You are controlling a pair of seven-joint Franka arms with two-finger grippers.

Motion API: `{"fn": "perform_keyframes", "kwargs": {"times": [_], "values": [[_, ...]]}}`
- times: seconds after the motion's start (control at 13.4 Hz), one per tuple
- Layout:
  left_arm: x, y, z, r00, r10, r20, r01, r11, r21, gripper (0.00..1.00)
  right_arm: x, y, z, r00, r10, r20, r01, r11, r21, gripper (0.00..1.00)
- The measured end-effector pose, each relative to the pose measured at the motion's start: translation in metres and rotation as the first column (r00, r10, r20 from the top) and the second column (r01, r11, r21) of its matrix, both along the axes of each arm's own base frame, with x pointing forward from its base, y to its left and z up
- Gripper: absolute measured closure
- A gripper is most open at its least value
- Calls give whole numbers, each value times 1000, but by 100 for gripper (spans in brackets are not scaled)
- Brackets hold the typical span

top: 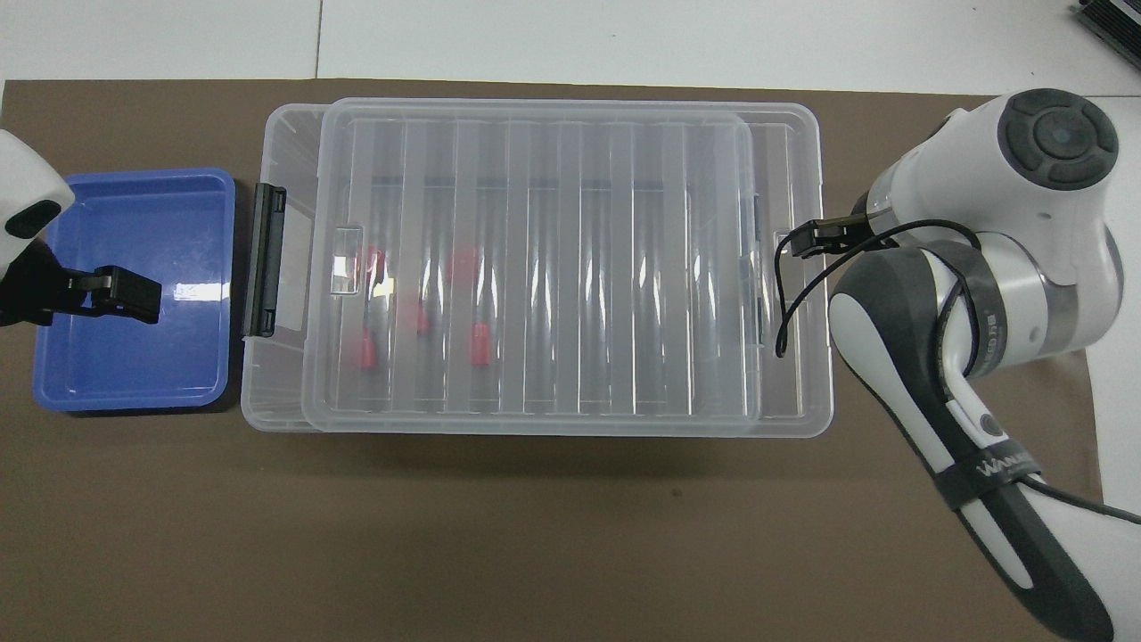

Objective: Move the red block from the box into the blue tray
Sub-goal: 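Slide the clear lid open with the right gripper while the left gripper approaches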

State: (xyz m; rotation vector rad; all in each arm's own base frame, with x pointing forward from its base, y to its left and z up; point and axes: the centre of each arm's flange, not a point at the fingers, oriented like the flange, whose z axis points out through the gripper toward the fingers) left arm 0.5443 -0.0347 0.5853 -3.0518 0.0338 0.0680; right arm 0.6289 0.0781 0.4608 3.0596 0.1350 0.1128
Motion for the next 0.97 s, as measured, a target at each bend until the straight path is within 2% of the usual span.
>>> {"fn": "perform_keyframes", "kwargs": {"times": [0.3,0.45,0.67,0.97], "values": [[-2,-22,-4,999,44,22,-44,999,1,0,4,-44,0,999,46,-9,-46,999,-8,7],[-2,-36,-8,996,76,50,-76,997,-9,0,5,-72,0,998,64,-15,-64,998,-12,7],[-6,-88,-24,977,185,101,-183,983,-29,0,4,-115,-1,994,108,-25,-108,994,-19,7],[1,-138,-45,945,299,133,-294,954,-61,0,1,-143,-1,989,143,-34,-143,989,-22,7]]}}
